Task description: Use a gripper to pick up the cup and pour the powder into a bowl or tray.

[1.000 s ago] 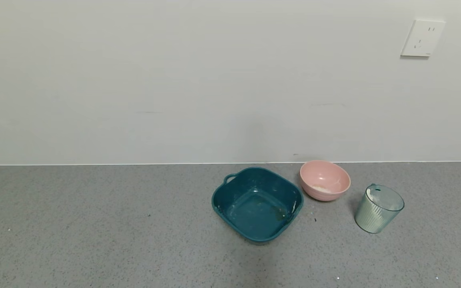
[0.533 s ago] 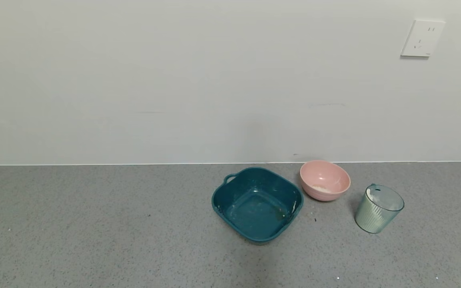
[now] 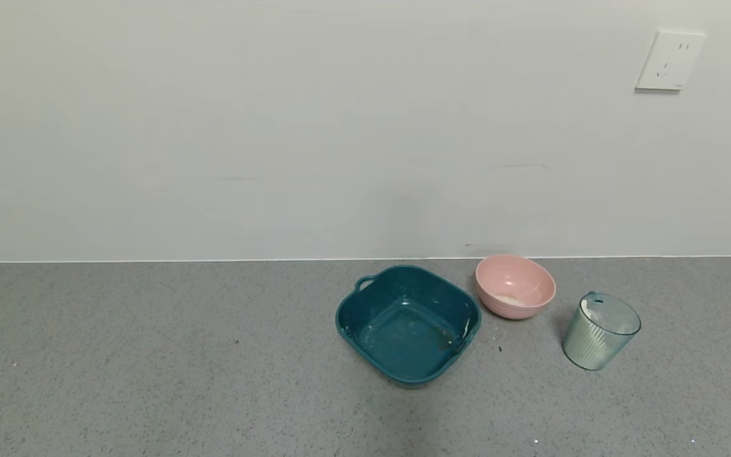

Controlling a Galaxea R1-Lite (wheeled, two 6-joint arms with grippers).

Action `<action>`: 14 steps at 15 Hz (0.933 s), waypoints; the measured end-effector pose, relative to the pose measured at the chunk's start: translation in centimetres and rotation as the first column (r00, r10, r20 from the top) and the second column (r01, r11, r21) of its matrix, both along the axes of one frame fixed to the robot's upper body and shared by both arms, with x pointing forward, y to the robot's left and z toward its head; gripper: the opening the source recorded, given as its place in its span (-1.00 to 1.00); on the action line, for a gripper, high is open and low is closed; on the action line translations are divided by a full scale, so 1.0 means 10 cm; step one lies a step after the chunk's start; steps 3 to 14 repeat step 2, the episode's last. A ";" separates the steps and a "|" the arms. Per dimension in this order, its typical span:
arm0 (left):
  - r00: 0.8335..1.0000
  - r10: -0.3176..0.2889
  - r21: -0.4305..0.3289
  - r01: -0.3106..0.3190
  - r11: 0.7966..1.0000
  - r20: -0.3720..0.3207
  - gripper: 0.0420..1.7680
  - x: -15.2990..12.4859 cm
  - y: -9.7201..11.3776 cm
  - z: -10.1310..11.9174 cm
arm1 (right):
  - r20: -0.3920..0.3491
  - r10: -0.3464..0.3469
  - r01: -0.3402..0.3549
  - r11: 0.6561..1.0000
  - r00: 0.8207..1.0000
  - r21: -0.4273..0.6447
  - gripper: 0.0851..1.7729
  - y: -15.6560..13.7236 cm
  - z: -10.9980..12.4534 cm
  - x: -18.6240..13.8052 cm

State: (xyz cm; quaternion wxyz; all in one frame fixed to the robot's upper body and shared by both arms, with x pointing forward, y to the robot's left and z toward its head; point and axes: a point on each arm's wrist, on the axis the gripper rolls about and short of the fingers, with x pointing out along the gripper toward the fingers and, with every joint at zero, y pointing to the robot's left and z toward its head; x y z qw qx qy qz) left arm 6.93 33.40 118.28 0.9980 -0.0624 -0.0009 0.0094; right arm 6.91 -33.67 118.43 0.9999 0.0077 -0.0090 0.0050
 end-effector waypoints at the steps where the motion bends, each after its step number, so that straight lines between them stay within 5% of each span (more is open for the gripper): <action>1: 1.000 0.000 0.000 0.000 1.000 0.000 0.94 0.00 0.00 0.00 | 0.000 0.000 0.000 1.000 1.000 0.000 0.91 0.00 0.00 0.00; 14: 1.000 0.000 0.000 0.000 1.000 0.000 0.94 0.00 0.00 0.00 | 0.000 0.000 0.000 1.000 1.000 0.000 0.91 0.00 0.00 0.00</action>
